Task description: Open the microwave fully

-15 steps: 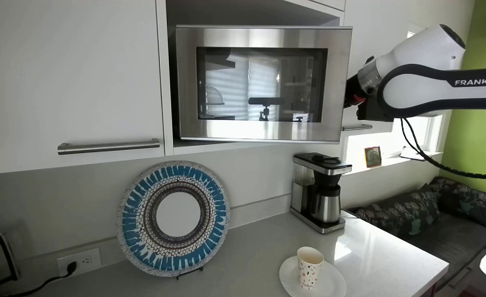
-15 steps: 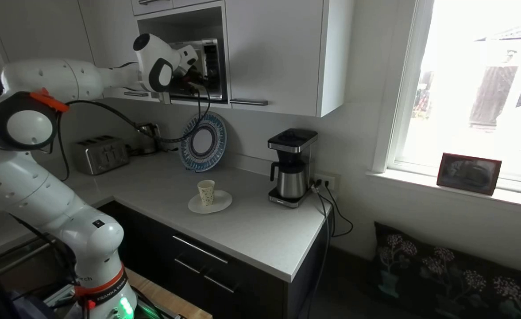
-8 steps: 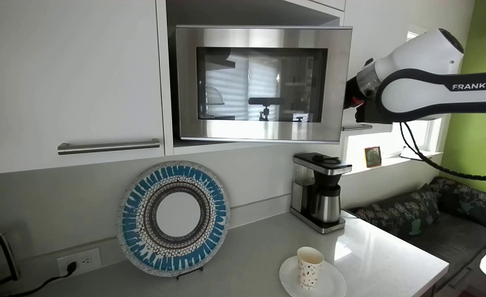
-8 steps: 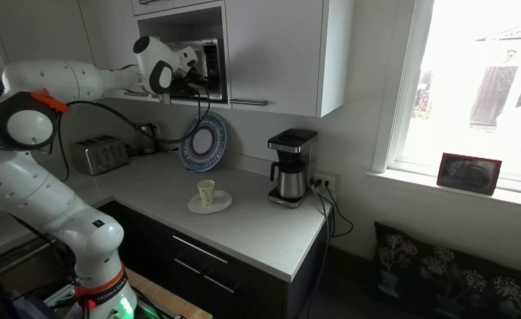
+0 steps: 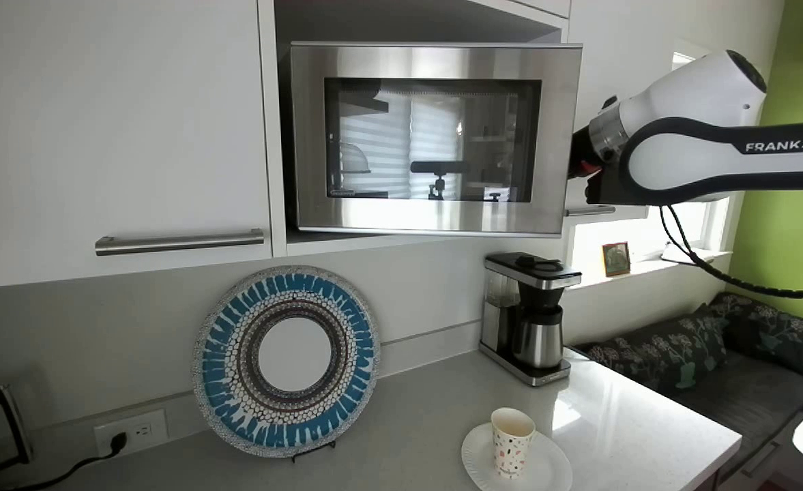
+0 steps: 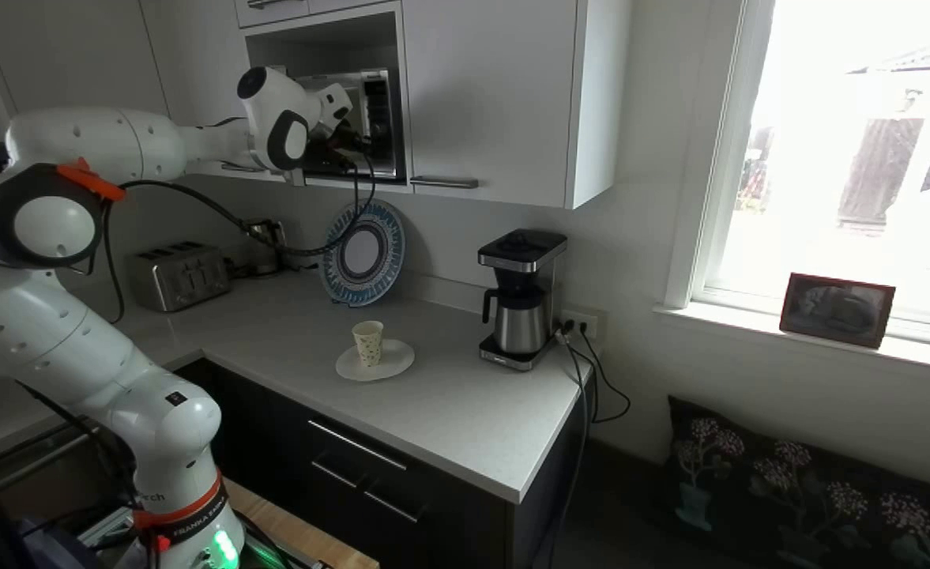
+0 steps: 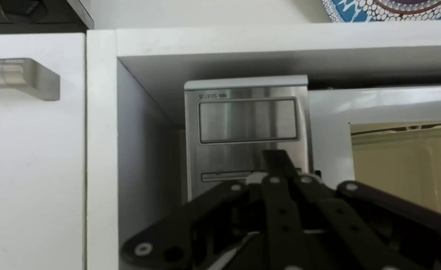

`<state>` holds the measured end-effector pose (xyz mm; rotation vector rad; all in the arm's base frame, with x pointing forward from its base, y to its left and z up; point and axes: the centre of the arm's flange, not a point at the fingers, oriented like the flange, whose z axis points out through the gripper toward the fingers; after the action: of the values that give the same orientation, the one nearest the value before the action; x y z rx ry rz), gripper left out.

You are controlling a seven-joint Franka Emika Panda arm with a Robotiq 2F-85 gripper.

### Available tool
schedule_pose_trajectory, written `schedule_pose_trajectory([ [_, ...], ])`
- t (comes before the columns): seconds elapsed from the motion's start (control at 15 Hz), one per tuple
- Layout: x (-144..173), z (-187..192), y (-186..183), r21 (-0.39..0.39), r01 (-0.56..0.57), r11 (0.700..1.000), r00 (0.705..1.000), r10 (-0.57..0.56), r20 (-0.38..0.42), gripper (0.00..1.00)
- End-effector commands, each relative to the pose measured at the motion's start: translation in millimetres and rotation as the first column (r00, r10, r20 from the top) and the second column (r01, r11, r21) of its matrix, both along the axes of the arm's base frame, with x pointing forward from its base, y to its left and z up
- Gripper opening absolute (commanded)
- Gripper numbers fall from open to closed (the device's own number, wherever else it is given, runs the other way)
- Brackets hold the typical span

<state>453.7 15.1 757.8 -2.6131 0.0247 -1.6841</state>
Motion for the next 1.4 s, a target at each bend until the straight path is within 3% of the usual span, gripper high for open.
schedule_pose_trajectory([
  [0.0,1.9,-8.6,2.0,-0.026,-0.007,1.0,1.0,0.008,0.023,0.0],
  [1.33,17.0,-7.0,2.1,-0.065,-0.039,0.997,0.996,0.045,0.082,0.0],
])
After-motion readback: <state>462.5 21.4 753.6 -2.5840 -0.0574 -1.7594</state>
